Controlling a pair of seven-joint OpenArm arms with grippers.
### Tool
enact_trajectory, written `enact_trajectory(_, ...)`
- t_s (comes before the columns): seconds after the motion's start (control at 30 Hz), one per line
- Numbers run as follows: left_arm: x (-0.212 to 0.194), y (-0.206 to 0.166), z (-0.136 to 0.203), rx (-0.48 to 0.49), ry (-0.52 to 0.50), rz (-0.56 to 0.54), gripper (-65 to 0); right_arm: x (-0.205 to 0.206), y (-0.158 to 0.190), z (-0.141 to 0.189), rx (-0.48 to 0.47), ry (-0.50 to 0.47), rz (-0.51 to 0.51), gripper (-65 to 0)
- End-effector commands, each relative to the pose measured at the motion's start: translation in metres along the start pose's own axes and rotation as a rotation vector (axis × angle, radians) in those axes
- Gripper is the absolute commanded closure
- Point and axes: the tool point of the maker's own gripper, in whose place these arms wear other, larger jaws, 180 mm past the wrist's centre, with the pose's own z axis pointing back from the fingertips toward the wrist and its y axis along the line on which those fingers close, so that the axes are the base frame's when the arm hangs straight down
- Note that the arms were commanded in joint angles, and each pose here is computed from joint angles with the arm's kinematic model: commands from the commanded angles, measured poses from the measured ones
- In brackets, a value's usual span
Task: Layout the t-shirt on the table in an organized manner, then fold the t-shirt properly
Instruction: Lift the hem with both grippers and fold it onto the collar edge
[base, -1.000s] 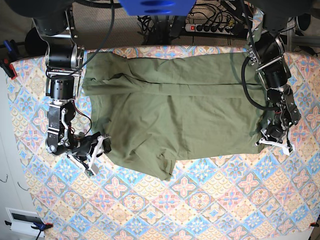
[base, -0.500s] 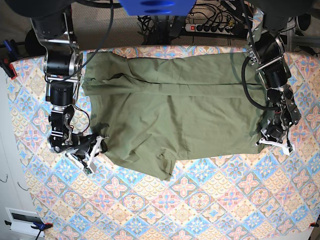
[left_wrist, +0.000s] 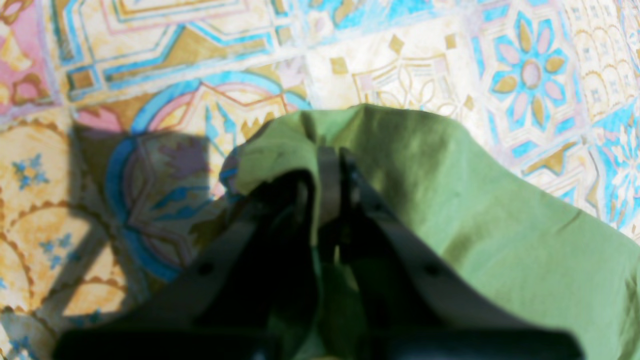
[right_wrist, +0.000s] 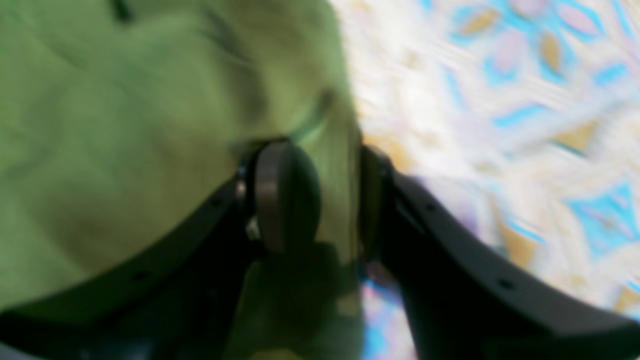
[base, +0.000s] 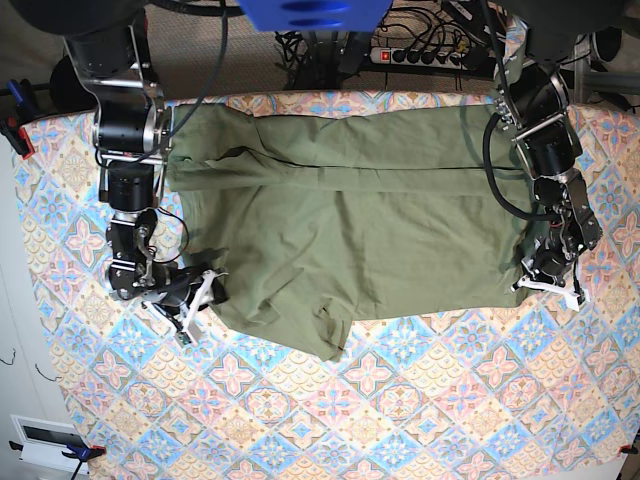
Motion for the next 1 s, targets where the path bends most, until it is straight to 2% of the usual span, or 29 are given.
enact_trajectory(0.0,0.005,-0.004,0.002,-0.011,0.012,-0.006,0.0,0.002,-0.002,0.003,0.0,0.004,0.013,-20.7)
enact_trajectory(0.1,0.005,-0.004,0.002,-0.011,0.012,-0.006,0.0,-0.001,-0.001,0.002,0.002,0.017,0.012,-18.2)
enact_trajectory(0.27,0.005,-0.004,0.002,-0.011,0.012,-0.006,0.0,0.001,-0.003,0.003,-0.001,0.008,0.006,0.0)
enact_trajectory(0.37,0.004,-0.005,0.001,-0.013,0.013,-0.006,0.0,0.003,-0.007,0.006,-0.008,-0.008,-0.009,-0.7)
enact_trajectory(0.53,-0.002,-0.018,-0.002,-0.036,0.02,0.003,0.0,0.031,-0.031,0.03,-0.07,-0.123,-0.054,-0.5)
enact_trajectory(0.63,-0.003,-0.022,-0.003,-0.045,0.022,0.003,0.0,0.033,-0.037,0.035,-0.085,-0.128,-0.044,-0.5)
enact_trajectory(0.77,-0.01,-0.039,-0.005,-0.103,0.033,-0.021,0.0,0.028,-0.056,0.047,-0.123,-0.119,-0.045,-0.5)
enact_trajectory(0.97,0.003,-0.058,0.007,-0.138,-0.025,-0.065,0.0,0.02,-0.081,0.064,-0.174,-0.105,-0.043,-0.5)
